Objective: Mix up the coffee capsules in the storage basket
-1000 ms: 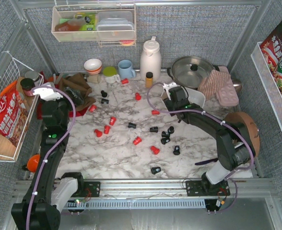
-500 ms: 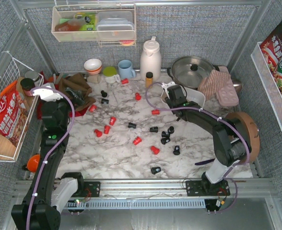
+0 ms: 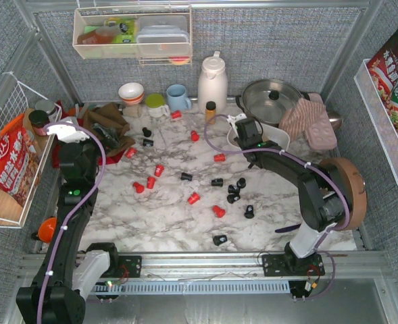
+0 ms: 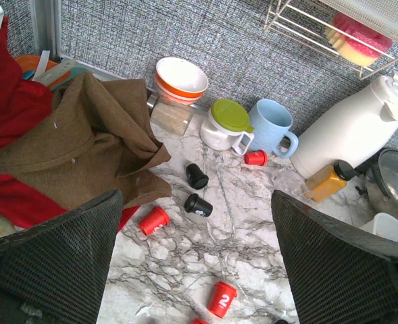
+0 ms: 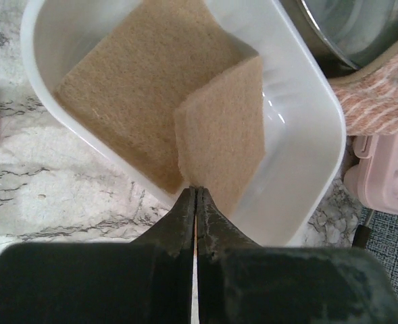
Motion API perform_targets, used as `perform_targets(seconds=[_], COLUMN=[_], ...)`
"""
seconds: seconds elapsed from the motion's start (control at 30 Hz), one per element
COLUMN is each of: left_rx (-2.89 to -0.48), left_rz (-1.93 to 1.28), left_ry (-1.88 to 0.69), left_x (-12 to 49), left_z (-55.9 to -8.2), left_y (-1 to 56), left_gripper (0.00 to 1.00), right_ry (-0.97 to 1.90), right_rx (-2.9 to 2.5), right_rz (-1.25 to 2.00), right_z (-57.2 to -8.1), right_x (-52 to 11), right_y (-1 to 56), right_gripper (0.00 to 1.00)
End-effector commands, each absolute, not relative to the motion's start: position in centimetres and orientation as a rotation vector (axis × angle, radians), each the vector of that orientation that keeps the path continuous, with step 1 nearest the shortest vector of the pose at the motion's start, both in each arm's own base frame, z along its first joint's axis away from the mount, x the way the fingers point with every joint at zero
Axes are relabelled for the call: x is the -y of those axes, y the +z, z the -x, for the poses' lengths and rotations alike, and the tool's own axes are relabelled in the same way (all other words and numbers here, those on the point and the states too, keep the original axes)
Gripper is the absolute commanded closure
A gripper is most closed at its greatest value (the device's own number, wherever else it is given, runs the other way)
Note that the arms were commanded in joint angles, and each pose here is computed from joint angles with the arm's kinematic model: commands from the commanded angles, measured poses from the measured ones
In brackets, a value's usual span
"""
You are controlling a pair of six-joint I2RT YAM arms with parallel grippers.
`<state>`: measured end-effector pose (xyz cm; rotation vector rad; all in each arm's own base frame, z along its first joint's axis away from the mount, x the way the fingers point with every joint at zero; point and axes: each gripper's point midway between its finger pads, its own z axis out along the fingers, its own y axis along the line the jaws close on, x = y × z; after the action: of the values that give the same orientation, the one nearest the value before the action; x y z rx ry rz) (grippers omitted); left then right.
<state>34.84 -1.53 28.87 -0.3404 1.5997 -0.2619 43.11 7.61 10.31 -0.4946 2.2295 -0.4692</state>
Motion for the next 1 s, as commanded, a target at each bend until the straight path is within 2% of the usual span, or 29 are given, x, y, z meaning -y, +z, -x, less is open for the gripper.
perform_targets(seconds=[0.0, 0.2, 0.47, 0.67, 0.8, 0.97], left_rx=[-1.563, -1.560, -1.552, -1.543, -1.531, -1.514], left_rz=[0.338, 0.341, 0.343, 0.344, 0.344, 0.345], left_ry=[-0.276, -0.275, -0.281, -0.285, -0.294, -0.302], left_x=[1.6, 1.6, 1.6, 1.6, 1.7, 1.7], left_z=[-35.0, -35.0, -34.9, -34.6, -34.4, -34.1], left_y=[29.7, 29.8, 30.0, 30.3, 30.7, 31.2], left_gripper=[0.01, 0.01, 0.01, 0.01, 0.01, 0.01], right_ry=[-0.498, -0.485, -0.516, -0.759, -0.885, -0.935], right_rx=[-2.204, -2.164, -1.992, -1.813, -1.750, -1.774], right_rz=[0.455, 0.374, 0.167, -0.067, -0.170, -0.302], right_z=[-43.3, -42.9, -42.2, -42.0, -41.9, -42.3], right_x=[-7.1, -6.7, -4.9, -0.7, 2.1, 6.5], right_y=[11.3, 14.2, 22.3, 27.5, 28.6, 26.6], right_gripper=[1.00, 1.00, 1.00, 1.00, 1.00, 1.00])
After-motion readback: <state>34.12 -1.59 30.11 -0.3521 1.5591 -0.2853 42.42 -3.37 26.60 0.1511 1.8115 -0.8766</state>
